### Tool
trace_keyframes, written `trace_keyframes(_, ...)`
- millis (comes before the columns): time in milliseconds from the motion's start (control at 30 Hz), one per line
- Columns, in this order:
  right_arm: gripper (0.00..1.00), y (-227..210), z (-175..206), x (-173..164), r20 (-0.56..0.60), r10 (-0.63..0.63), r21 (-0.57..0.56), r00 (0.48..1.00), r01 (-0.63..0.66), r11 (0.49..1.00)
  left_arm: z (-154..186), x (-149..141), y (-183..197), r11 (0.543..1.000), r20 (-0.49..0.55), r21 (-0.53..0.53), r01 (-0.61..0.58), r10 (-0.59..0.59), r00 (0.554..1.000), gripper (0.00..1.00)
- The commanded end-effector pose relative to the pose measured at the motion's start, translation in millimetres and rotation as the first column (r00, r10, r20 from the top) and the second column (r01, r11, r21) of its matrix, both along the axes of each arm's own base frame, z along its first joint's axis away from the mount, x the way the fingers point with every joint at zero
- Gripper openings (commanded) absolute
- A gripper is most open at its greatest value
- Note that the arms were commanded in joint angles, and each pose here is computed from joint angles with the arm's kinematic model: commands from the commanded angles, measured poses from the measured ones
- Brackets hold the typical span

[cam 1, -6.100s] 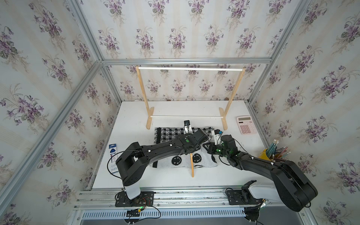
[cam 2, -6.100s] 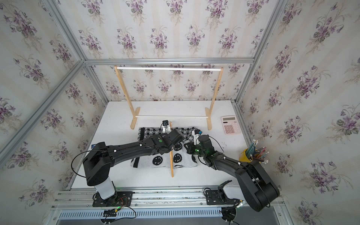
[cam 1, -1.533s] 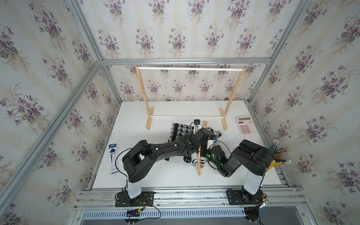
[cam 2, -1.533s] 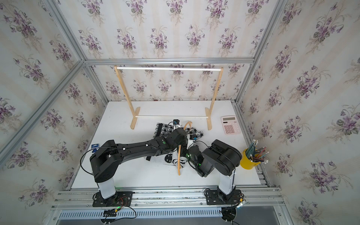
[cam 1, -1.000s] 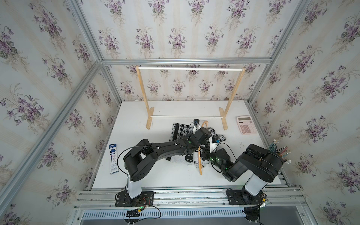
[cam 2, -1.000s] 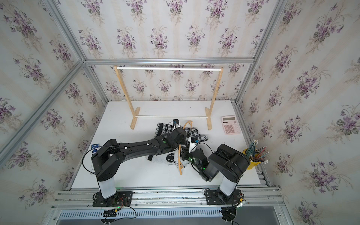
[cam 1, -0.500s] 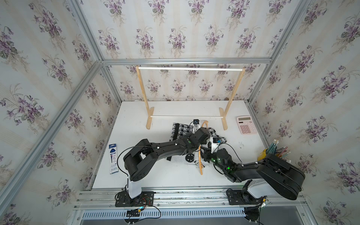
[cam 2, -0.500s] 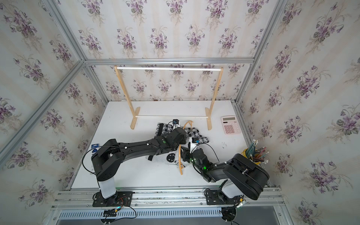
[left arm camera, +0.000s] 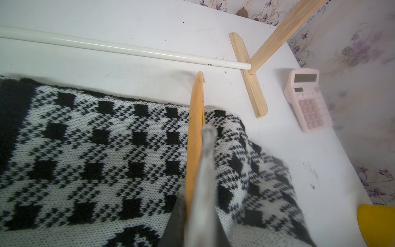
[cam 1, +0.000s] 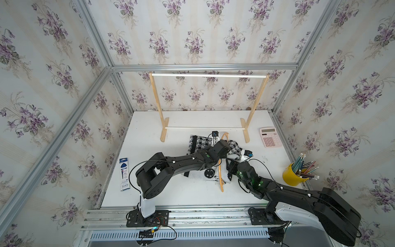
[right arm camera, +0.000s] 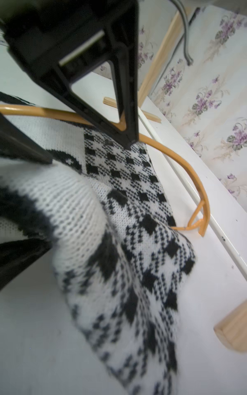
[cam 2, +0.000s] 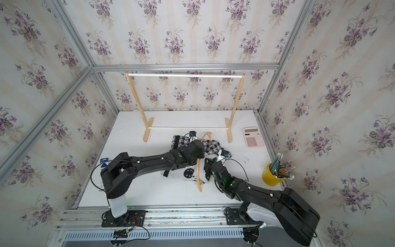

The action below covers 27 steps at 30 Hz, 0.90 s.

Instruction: Hang the scarf on the hanger

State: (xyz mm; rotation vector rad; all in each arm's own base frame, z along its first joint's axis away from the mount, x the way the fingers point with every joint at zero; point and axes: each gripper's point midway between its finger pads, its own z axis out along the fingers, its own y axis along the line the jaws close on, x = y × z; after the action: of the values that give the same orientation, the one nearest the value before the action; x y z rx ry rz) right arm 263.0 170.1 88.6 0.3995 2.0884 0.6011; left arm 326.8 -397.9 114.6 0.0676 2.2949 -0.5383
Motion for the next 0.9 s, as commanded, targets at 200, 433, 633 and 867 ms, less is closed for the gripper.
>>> trace_keyframes(200,0.59,-41.0,-22.3,5.8,-0.076,-0.157,-0.053,0.985,0.153,0.987,-20.4,-17.2,6.9,0.996,-0.088,0.066,0.060,-0.054,0.995,0.00)
trace_keyframes(433,0.00,-32.7,-20.0,18.8,-0.034,-0.109,-0.050,0.993,0.107,0.993,-18.5,-17.8,7.4,0.996,-0.082,0.062,0.064,-0.059,0.995,0.00)
trace_keyframes(633,0.00,20.0,28.0,28.0,0.176,0.159,0.016,0.972,-0.165,0.986,-19.0,-18.5,5.3,0.996,-0.085,0.055,0.073,-0.068,0.994,0.00)
trace_keyframes(867,0.00,61.4,51.1,12.5,0.343,0.395,0.010,0.852,-0.424,0.905,-17.1,-19.3,-1.0,0.996,-0.080,0.021,0.091,-0.089,0.993,0.00)
